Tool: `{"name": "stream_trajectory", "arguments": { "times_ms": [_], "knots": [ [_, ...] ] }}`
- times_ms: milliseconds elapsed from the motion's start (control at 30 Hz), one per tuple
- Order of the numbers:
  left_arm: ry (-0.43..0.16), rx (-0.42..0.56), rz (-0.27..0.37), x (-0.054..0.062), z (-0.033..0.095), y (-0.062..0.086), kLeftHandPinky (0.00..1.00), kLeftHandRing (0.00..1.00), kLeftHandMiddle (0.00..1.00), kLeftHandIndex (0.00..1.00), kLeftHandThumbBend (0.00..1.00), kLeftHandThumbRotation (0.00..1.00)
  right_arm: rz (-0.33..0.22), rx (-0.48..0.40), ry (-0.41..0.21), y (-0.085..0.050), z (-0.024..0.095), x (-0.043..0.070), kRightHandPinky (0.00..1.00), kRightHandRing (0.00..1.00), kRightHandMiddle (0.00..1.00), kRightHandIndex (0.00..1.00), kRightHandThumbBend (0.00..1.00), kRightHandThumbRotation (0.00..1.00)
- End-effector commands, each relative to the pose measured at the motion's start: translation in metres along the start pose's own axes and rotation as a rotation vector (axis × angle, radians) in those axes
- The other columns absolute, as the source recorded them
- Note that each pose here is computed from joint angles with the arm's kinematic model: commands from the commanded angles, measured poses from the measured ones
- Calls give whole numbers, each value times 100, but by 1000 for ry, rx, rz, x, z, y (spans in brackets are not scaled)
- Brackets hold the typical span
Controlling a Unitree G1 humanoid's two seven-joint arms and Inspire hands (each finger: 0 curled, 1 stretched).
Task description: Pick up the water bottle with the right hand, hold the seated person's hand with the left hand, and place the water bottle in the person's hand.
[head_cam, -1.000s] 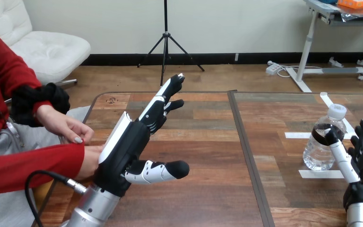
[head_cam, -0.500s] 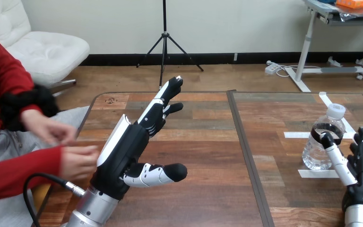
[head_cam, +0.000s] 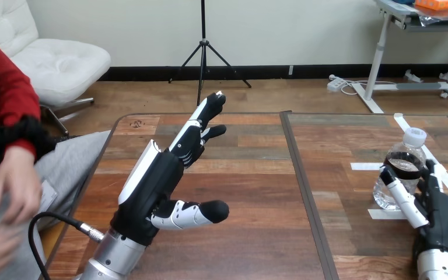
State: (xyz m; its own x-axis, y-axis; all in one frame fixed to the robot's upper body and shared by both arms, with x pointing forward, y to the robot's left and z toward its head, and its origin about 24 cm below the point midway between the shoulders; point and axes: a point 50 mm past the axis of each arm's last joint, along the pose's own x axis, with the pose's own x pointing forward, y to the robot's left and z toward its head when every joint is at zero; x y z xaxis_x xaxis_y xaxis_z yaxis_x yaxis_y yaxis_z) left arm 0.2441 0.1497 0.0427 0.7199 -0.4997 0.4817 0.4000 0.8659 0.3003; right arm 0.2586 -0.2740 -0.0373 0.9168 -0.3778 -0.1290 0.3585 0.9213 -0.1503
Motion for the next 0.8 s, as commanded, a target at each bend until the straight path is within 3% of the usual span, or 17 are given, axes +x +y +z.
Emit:
{"name": "stream_trajectory", "arguments": {
  "times_ms": [0,333,767],
  "knots": [
    [-67,32,17,10,11,8,89,99,100,99,100,71,-13,-18,-81,0,30,22,98,100,99,100,100,56],
    [-69,18,5,10,12,7,91,100,100,99,100,70,7,-61,-67,1,30,24,100,100,98,100,100,57],
    [-72,27,14,9,13,6,89,98,100,99,100,70,28,-54,-37,2,30,27,100,100,99,100,100,57]
  ]
}}
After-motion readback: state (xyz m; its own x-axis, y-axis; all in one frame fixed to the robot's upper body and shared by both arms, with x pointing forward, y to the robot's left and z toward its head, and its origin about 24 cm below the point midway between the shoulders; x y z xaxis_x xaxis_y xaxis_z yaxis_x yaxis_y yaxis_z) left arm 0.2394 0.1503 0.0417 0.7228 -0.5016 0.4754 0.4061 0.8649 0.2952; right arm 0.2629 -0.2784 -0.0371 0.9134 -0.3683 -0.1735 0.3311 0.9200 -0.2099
